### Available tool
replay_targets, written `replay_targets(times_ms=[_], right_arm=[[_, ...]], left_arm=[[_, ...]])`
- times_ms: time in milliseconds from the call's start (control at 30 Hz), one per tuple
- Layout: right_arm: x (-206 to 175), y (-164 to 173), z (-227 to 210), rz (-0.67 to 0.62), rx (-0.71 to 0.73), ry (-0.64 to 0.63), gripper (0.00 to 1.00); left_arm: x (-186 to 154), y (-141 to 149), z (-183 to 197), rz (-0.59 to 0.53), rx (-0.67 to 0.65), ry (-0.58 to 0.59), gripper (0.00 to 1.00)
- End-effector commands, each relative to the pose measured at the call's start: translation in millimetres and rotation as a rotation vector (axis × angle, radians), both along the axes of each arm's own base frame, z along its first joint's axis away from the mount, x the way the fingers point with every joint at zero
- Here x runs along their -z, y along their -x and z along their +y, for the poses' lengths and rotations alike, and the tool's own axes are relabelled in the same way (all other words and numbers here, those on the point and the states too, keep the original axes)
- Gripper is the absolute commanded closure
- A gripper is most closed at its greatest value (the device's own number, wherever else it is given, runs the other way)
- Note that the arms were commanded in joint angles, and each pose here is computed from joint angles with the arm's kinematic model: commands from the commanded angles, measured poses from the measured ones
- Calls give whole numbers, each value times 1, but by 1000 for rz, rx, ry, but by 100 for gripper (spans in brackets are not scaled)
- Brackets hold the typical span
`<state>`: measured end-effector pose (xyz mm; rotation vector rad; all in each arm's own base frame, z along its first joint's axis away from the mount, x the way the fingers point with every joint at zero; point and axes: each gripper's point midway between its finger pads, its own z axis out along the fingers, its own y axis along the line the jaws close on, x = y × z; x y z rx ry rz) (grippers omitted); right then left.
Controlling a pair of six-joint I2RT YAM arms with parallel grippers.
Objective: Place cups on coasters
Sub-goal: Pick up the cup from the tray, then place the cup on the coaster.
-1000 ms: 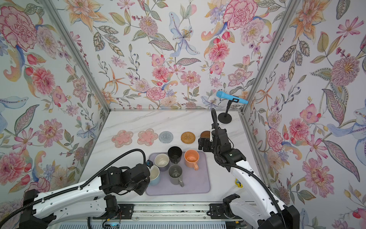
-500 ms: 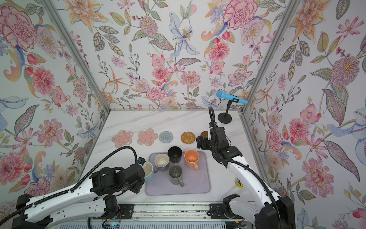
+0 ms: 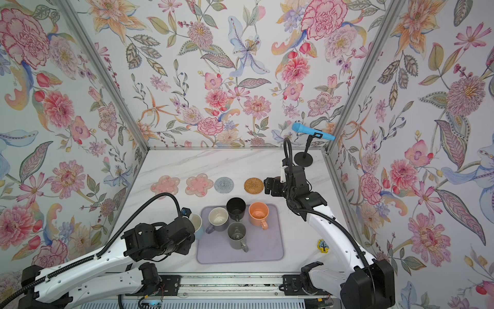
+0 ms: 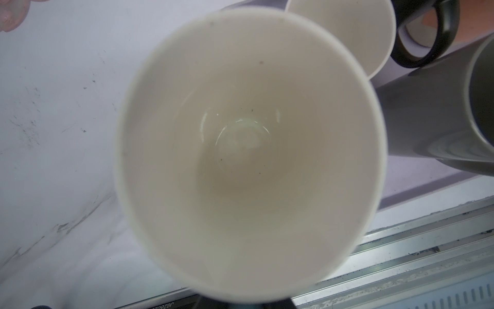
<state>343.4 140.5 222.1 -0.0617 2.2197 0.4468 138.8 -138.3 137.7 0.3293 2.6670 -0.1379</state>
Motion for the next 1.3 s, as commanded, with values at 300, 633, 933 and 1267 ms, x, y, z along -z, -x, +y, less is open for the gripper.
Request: replay_targets(times_ms=[300, 633, 933, 1267], right_arm=[[-12, -13, 3, -27, -14, -18, 7], [-10, -23, 3, -17, -8, -30, 8], [-3, -28, 5, 3, -15, -29, 8], [-5, -30, 0, 0, -2, -31, 7]], left_arm=[[-23, -44, 20, -114, -168, 43, 100], [-29, -72, 36, -133, -224, 4, 100], [-33, -97, 61, -140, -295, -34, 100], [-22, -121, 90, -107, -353, -39, 100]])
